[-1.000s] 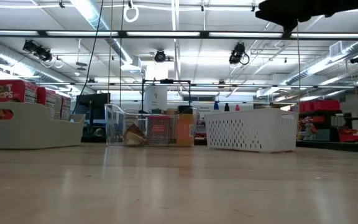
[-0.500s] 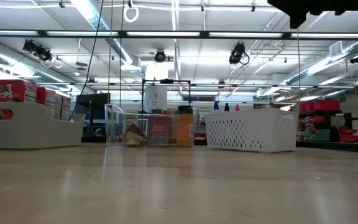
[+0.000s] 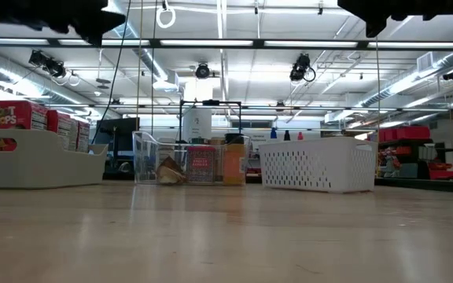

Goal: Pick & Place Kitchen Items
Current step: Return to Home Position

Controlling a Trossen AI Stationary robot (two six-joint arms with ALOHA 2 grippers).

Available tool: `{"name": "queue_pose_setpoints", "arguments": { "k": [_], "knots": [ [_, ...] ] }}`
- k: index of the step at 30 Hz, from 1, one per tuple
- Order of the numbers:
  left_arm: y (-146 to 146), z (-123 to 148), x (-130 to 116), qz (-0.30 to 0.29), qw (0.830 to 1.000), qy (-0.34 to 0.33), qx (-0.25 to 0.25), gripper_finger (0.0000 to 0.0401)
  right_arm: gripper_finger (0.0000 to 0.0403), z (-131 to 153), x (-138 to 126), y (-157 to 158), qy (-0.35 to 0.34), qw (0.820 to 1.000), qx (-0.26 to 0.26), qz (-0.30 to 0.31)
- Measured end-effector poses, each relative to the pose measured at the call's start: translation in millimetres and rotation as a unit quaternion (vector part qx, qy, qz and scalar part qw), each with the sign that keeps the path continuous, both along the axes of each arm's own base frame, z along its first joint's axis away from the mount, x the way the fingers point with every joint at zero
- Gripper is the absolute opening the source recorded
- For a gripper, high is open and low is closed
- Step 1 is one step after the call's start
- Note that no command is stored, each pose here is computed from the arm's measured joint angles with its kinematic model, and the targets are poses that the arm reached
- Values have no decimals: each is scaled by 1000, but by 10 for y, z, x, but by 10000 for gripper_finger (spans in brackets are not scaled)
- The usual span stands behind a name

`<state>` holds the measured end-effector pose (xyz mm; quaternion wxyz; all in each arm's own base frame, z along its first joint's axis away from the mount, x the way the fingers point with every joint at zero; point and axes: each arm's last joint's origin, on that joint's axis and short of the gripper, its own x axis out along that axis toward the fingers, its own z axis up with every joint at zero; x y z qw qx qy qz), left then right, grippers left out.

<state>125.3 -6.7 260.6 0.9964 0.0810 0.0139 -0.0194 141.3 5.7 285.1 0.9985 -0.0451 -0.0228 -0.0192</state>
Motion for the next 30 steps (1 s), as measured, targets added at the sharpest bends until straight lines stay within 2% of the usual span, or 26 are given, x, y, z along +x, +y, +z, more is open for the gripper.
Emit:
{"name": "queue_pose_setpoints", "arguments": {
  "k": [5, 9, 16, 30],
  "knots": [
    [5, -291, -89, 0, 999, -29, -15, 242, 160, -2, 1, 0, 1, 1000, 0, 0],
    [9, -422, -149, 1, 998, -65, -9, 242, 160, -4, 1, 0, 2, 1000, -1, 0],
    [30, -522, -249, 26, 994, -102, 0, 242, 160, -4, 1, 0, 2, 1000, -1, 0],
    [28, -747, -293, 18, 993, -119, -7, 242, 160, 14, 0, -1, -7, 1000, 0, 0]
  ]
}}
